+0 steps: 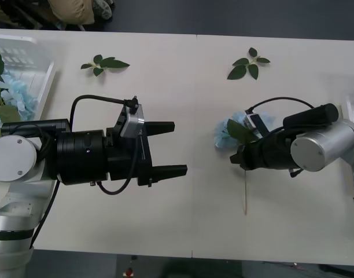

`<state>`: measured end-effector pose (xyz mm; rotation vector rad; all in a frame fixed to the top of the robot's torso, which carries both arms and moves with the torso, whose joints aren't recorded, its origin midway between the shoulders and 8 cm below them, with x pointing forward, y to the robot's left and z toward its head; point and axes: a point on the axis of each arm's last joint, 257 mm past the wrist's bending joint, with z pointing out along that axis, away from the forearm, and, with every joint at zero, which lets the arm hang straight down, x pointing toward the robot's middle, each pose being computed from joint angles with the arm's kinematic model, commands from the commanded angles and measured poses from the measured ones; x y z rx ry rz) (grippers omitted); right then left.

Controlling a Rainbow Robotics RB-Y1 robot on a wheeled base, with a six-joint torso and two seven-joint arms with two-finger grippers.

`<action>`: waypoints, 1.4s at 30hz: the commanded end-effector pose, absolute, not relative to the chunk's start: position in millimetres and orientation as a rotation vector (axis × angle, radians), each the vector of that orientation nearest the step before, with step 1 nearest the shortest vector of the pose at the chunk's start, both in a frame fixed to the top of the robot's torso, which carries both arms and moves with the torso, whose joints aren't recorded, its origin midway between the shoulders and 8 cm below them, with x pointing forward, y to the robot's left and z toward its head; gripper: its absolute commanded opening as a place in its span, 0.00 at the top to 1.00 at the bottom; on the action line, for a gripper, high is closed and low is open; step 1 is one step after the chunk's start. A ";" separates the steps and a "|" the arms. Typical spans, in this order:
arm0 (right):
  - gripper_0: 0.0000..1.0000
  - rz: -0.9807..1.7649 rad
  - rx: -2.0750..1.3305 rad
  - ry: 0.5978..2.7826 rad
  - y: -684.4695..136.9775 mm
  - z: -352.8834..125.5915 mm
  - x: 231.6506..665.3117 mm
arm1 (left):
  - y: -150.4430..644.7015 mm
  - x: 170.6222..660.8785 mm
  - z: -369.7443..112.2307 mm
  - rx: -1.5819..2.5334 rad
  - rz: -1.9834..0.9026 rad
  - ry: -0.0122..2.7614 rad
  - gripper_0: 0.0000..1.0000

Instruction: Put the red flowers into the right box and the blue flowers into the left box

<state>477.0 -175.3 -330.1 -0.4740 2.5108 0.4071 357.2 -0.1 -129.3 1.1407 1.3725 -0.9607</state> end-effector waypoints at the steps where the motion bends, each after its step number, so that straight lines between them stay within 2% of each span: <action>1: 0.92 0.382 -0.514 2.462 -173.8 -324.9 489.7 | -5.4 349.8 -115.9 1.178 -0.934 1.302 0.00; 4: 1.00 0.371 -0.509 2.459 -176.8 -325.0 495.8 | -5.4 349.8 -115.9 1.178 -0.934 1.302 0.00; 12: 1.00 0.392 -0.497 2.465 -185.7 -317.0 504.3 | -5.4 349.8 -115.9 1.178 -0.934 1.302 0.00; 18: 1.00 0.487 -0.603 2.373 -194.7 -277.6 495.2 | -5.4 349.8 -115.9 1.178 -0.934 1.302 0.00; 31: 1.00 0.832 -0.690 1.714 -202.7 -135.6 429.2 | -5.4 349.8 -115.9 1.178 -0.934 1.302 0.00; 37: 1.00 0.900 -0.752 1.466 -175.9 -85.3 419.5 | -5.4 349.8 -115.9 1.178 -0.934 1.302 0.00; 38: 1.00 0.910 -0.759 1.448 -171.6 -80.5 419.3 | 3.2 350.9 -148.5 1.133 -0.963 1.395 0.00; 39: 1.00 0.923 -0.772 1.419 -163.8 -71.6 420.2 | 5.6 351.0 -153.0 1.110 -0.981 1.410 0.00; 42: 1.00 0.947 -0.836 1.371 -139.2 -54.7 421.7 | 12.6 359.1 -141.2 1.031 -1.018 1.392 0.00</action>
